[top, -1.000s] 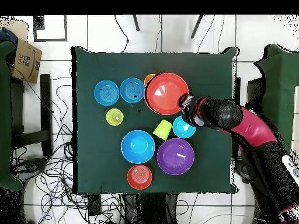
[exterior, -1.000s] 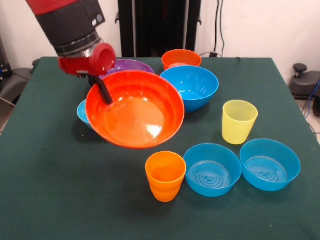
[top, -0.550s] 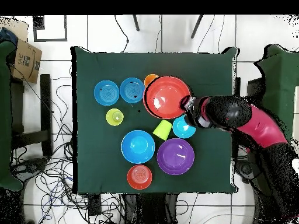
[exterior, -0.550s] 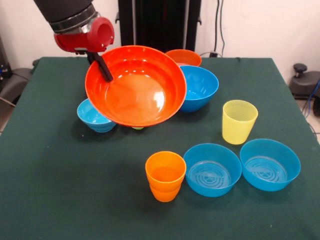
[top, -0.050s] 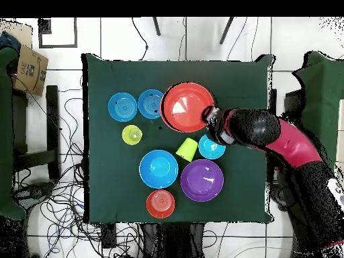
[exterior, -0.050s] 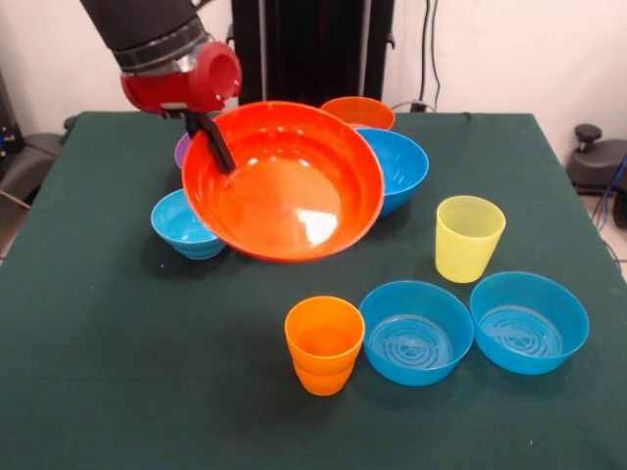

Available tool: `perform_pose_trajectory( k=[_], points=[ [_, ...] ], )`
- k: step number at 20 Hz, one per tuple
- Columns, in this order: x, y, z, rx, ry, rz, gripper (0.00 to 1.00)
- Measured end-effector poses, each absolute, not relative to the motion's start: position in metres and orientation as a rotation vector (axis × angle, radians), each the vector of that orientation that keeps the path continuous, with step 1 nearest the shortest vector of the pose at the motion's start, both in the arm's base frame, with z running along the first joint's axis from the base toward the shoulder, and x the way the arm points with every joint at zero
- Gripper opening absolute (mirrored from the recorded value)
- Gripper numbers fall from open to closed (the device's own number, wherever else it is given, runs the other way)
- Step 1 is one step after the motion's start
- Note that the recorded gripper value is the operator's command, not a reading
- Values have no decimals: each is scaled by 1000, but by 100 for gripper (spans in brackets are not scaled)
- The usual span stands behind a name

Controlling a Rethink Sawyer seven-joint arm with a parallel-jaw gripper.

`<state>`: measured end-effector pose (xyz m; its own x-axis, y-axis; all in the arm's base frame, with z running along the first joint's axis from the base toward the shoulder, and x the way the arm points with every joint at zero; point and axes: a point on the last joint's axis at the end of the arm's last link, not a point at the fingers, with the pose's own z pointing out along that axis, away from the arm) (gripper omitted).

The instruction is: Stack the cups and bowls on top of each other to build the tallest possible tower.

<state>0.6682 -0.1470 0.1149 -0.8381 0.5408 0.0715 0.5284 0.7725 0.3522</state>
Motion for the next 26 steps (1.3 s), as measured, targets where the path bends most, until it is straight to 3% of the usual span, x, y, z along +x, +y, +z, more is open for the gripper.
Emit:
perform_pose_trajectory(
  k=[11, 26],
  points=[
    [680, -96, 88, 815, 2843, 580, 0],
    [680, -87, 71, 826, 2817, 601, 0]
  ],
)
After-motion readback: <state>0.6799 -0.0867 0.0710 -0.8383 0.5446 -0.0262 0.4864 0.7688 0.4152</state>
